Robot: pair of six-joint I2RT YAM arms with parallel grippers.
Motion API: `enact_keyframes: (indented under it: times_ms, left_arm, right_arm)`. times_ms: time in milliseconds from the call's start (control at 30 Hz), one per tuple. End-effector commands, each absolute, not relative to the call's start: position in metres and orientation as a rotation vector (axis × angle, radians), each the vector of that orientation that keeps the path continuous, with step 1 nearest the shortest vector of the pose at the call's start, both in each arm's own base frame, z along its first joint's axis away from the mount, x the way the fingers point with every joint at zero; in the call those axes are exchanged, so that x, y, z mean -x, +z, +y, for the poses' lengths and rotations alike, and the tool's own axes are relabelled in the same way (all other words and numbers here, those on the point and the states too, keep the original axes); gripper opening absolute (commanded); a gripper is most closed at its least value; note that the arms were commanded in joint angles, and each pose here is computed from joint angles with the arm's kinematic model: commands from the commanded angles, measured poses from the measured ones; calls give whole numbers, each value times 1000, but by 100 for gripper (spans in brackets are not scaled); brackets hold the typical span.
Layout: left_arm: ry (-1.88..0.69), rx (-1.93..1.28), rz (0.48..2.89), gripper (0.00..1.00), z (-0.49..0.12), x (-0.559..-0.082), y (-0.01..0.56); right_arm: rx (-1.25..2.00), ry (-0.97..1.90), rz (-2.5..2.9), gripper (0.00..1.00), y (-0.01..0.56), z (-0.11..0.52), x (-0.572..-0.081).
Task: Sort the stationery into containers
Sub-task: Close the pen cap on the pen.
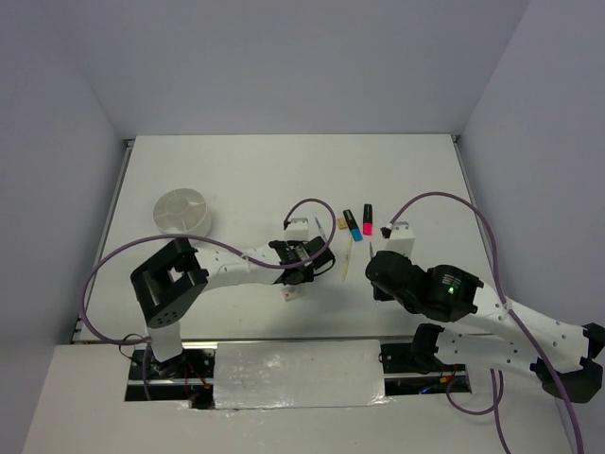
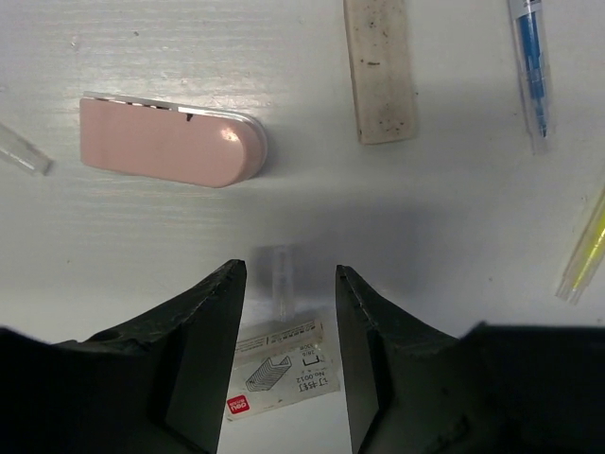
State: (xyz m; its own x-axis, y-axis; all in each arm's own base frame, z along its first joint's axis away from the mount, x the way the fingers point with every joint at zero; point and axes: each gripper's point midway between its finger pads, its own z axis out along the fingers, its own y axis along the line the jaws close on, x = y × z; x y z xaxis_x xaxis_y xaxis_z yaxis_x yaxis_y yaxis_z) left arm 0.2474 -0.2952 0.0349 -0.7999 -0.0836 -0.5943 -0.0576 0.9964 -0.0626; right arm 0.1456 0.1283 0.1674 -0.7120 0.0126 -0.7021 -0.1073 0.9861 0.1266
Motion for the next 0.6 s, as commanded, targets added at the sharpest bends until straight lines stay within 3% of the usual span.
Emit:
enact_keyframes:
  times_ms: [0, 333, 500, 567]
  left_arm:
    - [-50, 88, 2508, 55, -297, -248, 24]
    - [-10, 121, 2529, 54, -286, -241, 12]
    - [-16, 128, 2536, 44, -285, -239, 9]
    - [-25, 128, 2541, 34, -286, -238, 8]
  right_arm:
    - [59, 218, 2336, 0, 170, 129, -148]
    - [71, 210, 2343, 0, 168, 130, -148]
    - [68, 213, 2338, 0, 169, 130, -148]
    - [70, 210, 2341, 0, 168, 130, -148]
